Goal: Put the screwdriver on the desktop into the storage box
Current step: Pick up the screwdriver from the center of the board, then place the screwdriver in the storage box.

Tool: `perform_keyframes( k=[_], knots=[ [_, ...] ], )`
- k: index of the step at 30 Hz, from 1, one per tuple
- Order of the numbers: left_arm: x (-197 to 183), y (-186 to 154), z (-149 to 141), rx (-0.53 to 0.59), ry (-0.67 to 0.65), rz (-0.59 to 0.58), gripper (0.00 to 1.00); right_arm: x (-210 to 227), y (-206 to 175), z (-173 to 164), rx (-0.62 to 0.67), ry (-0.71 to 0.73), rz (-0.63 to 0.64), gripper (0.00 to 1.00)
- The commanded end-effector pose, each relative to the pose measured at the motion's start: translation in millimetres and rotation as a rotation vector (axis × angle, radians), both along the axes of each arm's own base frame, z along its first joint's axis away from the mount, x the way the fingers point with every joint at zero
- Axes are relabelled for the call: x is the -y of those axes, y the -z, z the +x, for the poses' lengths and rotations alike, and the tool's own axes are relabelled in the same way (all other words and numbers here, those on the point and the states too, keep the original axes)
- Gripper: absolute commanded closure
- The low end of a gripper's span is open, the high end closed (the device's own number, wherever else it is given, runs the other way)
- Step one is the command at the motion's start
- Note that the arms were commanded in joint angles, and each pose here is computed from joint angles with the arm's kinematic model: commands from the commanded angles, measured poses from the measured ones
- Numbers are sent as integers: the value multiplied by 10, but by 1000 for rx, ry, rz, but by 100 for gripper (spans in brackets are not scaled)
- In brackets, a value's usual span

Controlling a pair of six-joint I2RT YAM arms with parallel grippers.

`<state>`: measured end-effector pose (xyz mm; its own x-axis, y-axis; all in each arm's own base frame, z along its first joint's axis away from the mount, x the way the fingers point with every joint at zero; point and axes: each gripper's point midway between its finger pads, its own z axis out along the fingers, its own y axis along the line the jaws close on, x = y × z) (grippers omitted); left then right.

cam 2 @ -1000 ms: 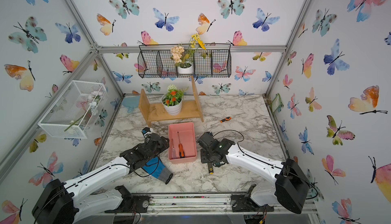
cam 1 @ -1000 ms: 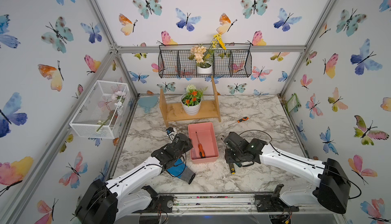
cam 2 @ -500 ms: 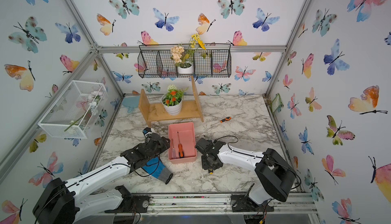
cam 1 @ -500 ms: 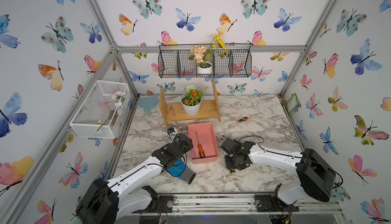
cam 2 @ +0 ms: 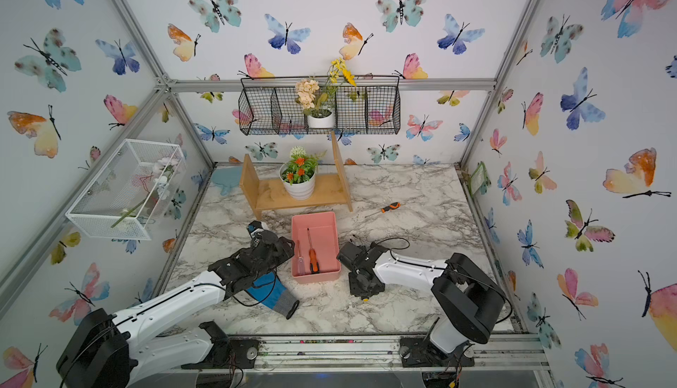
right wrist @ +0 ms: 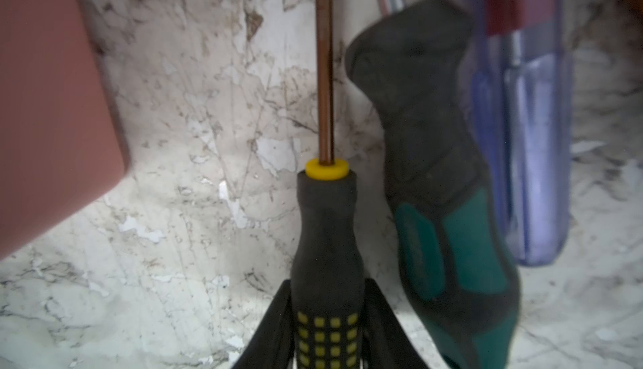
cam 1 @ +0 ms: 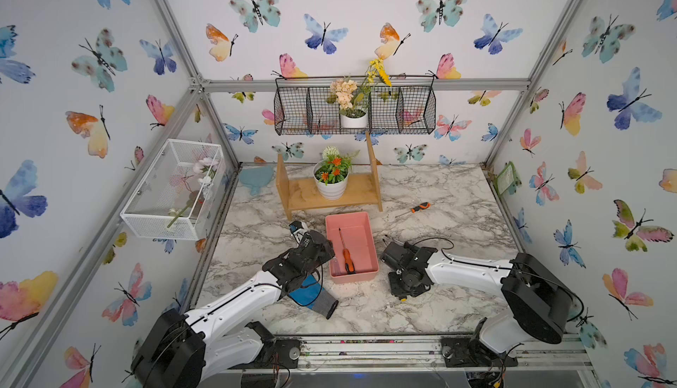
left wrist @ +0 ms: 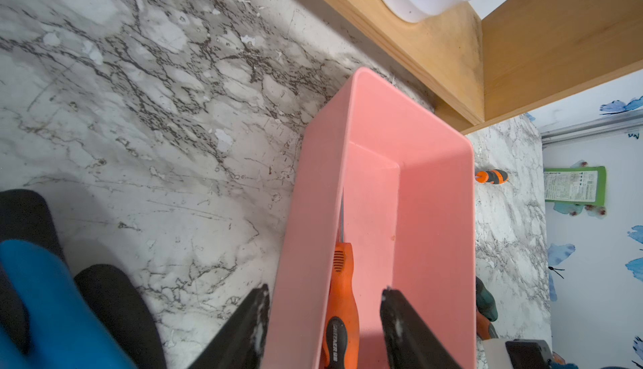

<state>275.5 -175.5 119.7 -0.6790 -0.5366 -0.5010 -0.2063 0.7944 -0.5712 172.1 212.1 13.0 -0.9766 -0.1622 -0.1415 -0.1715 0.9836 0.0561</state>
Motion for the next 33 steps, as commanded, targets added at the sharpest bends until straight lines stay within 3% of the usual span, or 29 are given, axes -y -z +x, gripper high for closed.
perform_keyframes(
  k=[1, 12, 19, 25, 33],
  knots=[
    [-43, 16, -46, -11, -1, -3, 43, -3, 7, 5, 12, -13, -4, 70],
    [-92, 21, -62, -12, -18, -2, 43, -155, -393, 121, 101, -1, 117, 77],
    [-94, 49, -78, -23, -16, -2, 43, -297, -972, 359, 223, 7, 178, 78],
    [-65, 90, -87, -39, 0, 0, 43, -736, -1443, 481, 249, -34, 353, 78],
    [-84, 137, -125, -75, -1, 20, 44, -1301, -1294, 623, 153, -96, 404, 79]
  ],
)
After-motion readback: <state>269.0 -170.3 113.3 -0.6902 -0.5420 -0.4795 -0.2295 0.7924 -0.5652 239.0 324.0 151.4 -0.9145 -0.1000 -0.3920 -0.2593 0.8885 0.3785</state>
